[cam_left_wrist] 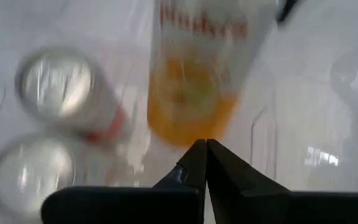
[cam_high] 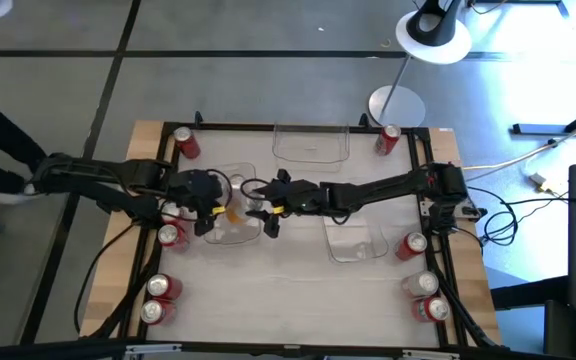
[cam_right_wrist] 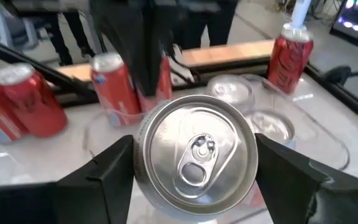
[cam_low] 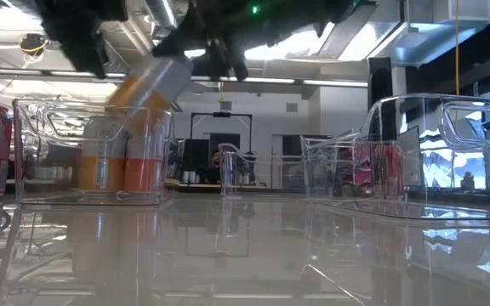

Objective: Sort soda cans
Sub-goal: Put the yellow white soda can into the left transparent bin

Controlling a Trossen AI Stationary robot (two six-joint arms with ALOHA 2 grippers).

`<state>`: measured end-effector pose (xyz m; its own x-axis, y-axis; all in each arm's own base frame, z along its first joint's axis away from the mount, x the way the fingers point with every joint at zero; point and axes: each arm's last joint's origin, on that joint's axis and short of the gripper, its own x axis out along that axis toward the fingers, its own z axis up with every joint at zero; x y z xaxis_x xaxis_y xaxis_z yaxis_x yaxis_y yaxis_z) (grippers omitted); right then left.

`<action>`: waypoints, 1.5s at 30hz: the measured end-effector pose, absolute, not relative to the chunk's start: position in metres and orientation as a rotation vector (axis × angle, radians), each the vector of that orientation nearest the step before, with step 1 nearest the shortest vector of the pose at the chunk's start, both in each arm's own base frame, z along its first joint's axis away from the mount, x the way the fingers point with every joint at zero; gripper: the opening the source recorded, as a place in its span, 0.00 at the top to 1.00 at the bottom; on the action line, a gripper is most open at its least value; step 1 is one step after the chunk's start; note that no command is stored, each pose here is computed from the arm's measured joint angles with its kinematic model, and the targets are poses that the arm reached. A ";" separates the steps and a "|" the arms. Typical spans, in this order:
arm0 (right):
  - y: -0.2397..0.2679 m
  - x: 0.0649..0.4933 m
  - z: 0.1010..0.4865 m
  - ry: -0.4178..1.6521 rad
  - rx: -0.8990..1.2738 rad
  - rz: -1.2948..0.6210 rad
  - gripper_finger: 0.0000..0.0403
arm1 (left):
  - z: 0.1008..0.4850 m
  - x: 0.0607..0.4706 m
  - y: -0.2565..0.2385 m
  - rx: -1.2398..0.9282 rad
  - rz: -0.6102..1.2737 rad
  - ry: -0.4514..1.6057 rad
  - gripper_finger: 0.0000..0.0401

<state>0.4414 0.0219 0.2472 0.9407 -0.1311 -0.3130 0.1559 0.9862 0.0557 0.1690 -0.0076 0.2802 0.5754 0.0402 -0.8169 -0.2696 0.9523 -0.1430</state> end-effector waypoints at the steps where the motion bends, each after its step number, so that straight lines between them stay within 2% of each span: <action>1: 0.020 0.443 0.244 0.322 0.076 -0.150 0.34 | 0.281 0.166 -0.007 -0.277 0.195 0.962 1.00; 10: 0.015 0.455 0.218 0.323 0.035 -0.131 0.34 | 0.292 0.152 -0.007 -0.315 0.215 0.953 1.00; 28: 0.008 0.459 0.189 0.446 -0.016 -0.120 0.33 | 0.292 0.153 -0.006 -0.317 0.228 0.948 0.98; 39: 0.004 0.460 0.193 0.413 0.013 -0.131 0.10 | 0.291 0.153 -0.006 -0.317 0.229 0.949 0.98; 45: 0.005 0.460 0.200 0.378 0.014 -0.132 0.08 | 0.291 0.153 -0.006 -0.317 0.229 0.949 0.98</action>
<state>0.4604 0.0047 0.1999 0.9209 -0.1263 -0.3689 0.1314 0.9913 -0.0112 0.1528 -0.0063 0.2914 0.5642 0.0533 -0.8239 -0.3282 0.9302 -0.1646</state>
